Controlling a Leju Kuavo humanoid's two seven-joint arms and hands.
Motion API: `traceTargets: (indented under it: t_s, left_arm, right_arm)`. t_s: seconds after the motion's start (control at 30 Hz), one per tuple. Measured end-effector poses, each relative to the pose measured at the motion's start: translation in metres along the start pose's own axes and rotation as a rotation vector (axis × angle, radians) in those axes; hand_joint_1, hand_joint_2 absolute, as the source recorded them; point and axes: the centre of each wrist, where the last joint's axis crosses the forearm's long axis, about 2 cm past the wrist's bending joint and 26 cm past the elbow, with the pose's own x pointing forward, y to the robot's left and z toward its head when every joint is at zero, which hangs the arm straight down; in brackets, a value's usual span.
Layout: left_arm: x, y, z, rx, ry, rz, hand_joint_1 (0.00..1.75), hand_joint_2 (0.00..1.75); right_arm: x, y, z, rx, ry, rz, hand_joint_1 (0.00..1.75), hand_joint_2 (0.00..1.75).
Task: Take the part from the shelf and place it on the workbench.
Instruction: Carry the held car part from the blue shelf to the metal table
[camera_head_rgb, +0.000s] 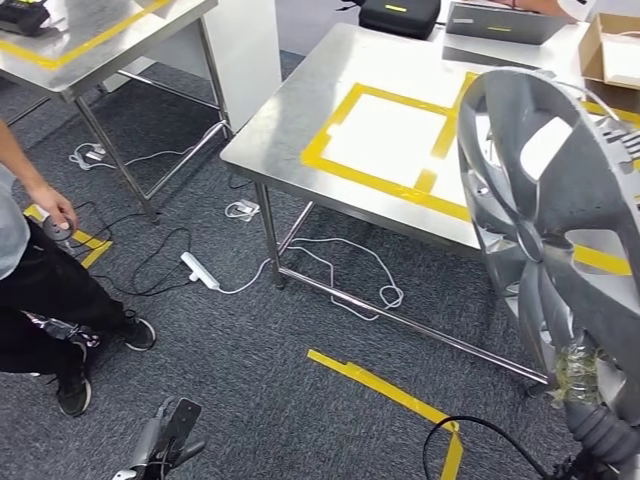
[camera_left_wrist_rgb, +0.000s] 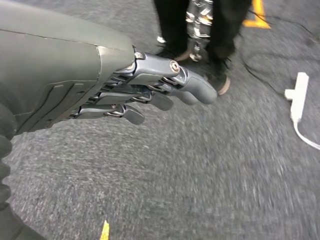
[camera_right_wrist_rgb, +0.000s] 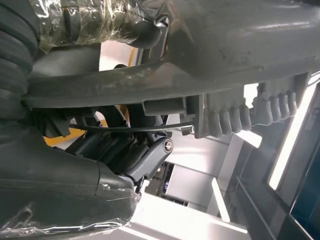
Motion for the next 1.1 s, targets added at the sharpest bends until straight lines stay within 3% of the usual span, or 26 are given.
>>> traceTargets:
  t_s: [1.1]
  left_arm:
    - [0.004,0.0,-0.003,-0.016,-0.007,-0.005,0.0,1.75]
  right_arm:
    - [0.009,0.027,-0.009,0.082,-0.063,-0.022,1.75,1.75]
